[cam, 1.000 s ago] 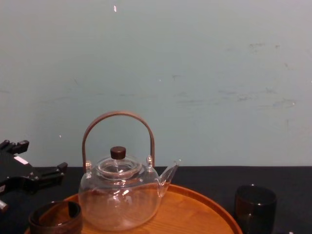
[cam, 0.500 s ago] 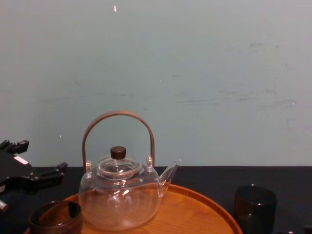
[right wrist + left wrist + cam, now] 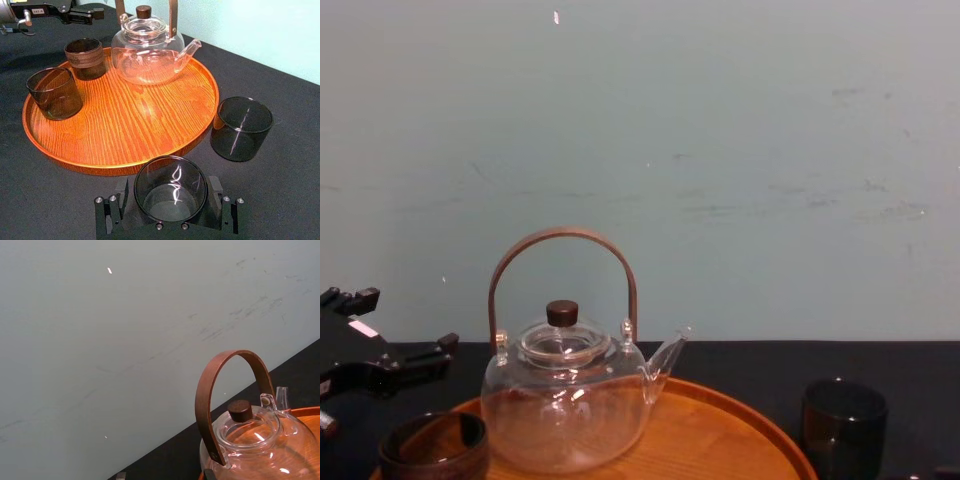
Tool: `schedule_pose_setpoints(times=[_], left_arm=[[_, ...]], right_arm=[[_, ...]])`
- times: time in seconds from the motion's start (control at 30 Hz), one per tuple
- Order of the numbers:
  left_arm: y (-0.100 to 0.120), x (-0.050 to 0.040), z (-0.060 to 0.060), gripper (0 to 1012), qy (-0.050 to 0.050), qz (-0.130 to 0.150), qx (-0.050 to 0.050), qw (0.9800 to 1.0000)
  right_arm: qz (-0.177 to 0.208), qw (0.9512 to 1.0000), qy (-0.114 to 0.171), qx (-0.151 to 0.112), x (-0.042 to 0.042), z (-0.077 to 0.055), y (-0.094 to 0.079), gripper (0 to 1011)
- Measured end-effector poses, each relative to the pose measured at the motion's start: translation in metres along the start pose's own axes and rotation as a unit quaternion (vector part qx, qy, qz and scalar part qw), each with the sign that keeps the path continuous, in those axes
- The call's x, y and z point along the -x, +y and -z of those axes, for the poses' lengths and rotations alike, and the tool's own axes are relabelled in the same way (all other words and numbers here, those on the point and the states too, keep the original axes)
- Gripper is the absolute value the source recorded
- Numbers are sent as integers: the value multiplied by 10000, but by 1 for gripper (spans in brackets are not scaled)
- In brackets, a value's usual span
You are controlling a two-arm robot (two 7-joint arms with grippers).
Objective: Pick up the glass from the table and place it on the tray.
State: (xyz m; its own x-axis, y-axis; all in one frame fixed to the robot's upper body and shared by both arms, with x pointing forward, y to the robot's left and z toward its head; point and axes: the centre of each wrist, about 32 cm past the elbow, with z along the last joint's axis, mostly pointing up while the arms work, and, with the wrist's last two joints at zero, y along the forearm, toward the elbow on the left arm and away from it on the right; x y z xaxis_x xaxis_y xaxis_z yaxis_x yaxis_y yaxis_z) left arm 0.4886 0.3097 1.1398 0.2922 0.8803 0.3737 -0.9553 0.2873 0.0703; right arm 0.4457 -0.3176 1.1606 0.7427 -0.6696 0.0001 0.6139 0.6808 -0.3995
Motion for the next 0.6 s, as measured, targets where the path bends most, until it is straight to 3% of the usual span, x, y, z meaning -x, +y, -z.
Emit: schedule_pose_setpoints(times=[0.6], left_arm=[[0, 0, 0, 1001, 0, 1, 0, 10000]], right_arm=[[126, 9999, 17, 90, 9, -5, 44, 1002]])
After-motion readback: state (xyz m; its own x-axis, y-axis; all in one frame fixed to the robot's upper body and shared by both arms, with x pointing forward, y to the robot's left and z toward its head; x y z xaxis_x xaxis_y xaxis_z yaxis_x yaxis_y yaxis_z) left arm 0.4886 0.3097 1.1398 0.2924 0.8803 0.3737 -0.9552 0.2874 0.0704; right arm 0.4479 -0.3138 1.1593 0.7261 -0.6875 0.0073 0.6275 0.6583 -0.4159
